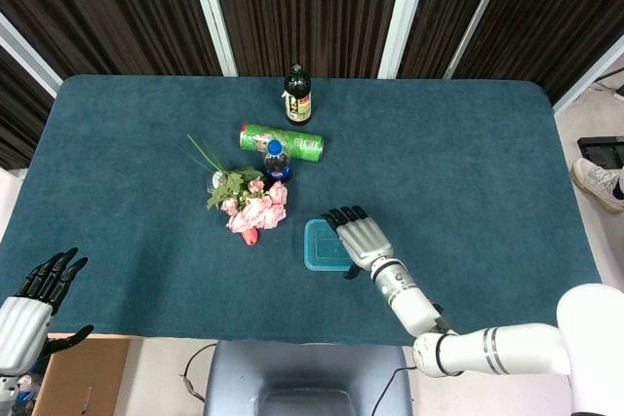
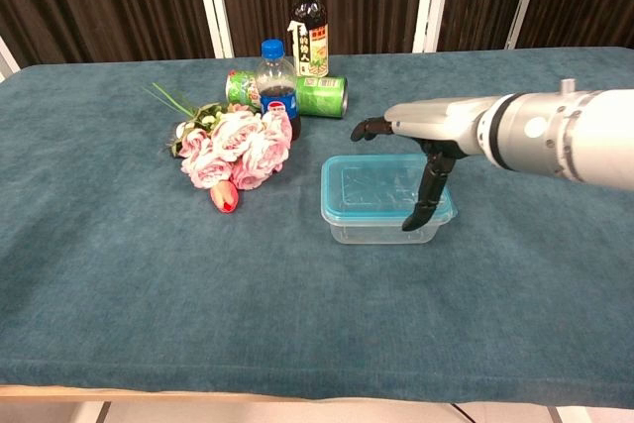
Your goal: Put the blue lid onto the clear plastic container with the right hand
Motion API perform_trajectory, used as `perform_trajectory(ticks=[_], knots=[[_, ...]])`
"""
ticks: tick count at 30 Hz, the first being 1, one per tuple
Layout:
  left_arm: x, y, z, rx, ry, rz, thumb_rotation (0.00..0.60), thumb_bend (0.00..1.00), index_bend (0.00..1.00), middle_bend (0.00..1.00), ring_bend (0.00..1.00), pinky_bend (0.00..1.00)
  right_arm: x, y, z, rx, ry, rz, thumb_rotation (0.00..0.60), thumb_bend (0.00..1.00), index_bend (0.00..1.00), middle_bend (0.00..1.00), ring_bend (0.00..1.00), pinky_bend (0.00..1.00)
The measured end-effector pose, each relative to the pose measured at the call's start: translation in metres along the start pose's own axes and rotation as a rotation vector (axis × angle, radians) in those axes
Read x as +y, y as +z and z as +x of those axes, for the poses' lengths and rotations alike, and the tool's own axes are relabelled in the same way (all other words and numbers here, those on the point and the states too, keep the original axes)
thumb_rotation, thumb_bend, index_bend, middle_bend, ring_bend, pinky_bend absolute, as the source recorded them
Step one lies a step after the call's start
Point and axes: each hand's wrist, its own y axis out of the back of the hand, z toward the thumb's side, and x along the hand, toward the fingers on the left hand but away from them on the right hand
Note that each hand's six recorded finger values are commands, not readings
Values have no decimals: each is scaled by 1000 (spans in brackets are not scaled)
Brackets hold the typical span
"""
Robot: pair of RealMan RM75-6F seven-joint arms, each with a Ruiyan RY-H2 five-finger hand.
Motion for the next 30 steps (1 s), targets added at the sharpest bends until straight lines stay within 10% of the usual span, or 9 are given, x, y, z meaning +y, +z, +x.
perform_trajectory(ticks=[14,30], knots=[[-5,2,3,-3,-16,10,600,451,58,1,56,162,32,-24,26,9,-111,2,600,113,423,117,0,78],[-4,-1,5,5,-15,0,600,451,57,0,68,161,36,-18,-3,-33,-49,174,600,86,463,118,0,50]])
